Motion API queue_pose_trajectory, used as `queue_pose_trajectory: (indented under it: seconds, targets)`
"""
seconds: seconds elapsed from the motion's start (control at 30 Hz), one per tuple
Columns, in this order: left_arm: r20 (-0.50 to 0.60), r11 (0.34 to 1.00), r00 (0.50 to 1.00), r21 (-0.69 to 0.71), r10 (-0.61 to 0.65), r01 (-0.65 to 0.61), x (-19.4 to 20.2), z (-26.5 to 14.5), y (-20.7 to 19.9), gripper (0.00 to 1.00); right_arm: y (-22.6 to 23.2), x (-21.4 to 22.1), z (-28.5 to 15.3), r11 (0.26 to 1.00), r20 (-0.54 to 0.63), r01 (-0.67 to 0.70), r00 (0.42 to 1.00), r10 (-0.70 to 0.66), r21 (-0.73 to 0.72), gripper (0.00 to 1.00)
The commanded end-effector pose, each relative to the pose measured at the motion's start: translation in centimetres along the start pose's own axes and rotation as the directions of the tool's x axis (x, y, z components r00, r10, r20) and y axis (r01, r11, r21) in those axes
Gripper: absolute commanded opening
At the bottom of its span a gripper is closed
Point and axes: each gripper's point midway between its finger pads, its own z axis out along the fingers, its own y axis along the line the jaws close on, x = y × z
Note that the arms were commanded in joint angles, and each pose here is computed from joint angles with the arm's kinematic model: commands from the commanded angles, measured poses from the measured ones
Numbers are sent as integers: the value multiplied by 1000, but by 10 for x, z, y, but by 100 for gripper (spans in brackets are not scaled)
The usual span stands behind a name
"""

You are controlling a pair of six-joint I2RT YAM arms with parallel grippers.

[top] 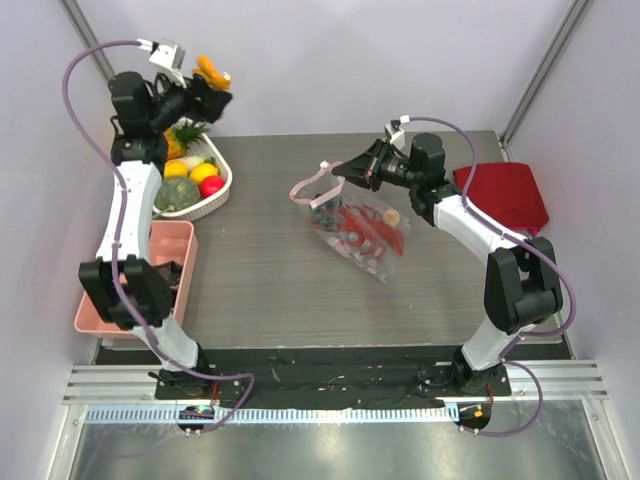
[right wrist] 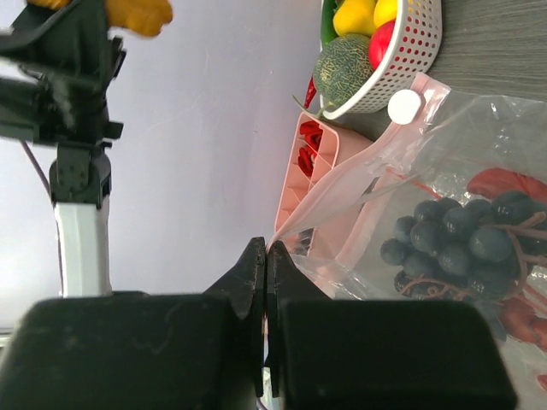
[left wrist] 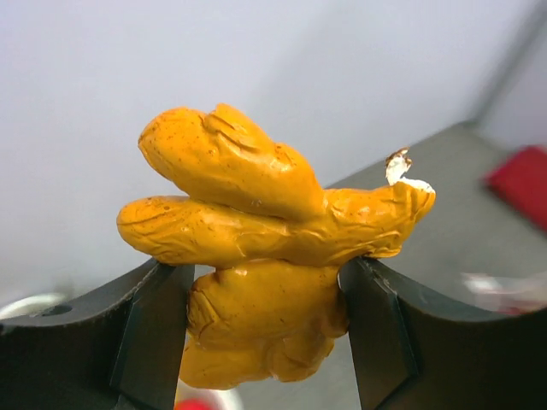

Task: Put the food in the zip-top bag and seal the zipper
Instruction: Pick up the fake vegetable from the bin, then place the fake vegetable in the zipper food storage bag.

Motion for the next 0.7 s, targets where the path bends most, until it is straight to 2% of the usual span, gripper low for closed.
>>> queue_pose_trajectory:
  seconds: [0.0, 0.03, 0.23, 0.37, 0.5, 0.6, 0.67]
  targets:
    - [69, 917, 945, 276, -319, 290, -38, -14, -101, 19, 61, -9, -10, 979, 21, 113, 994, -111, -167, 1]
    - [50, 896, 935, 307, -351, 320, -33, -11, -123, 19, 66, -10, -11, 976, 25, 114, 993, -112, -186, 1]
    - [28, 794, 849, 370, -528, 481, -54, -23, -178, 19, 117, -21, -13, 939, 73, 184, 983, -170, -289, 1]
    - [52, 790, 834, 357, -549, 498, -53, -23, -204, 19, 132, -23, -12, 929, 94, 192, 981, -170, -318, 1]
    - [25, 755, 794, 330, -607, 567, -42, -18, -225, 21, 143, -19, -8, 918, 92, 195, 981, -173, -345, 1]
    - [6, 710, 750, 327, -662, 624, -41, -11, -237, 20, 150, -16, -5, 911, 89, 200, 980, -180, -361, 1]
    - [-20, 651, 695, 330, -719, 683, -40, -5, -242, 20, 152, -17, -3, 909, 90, 199, 980, -179, -365, 1]
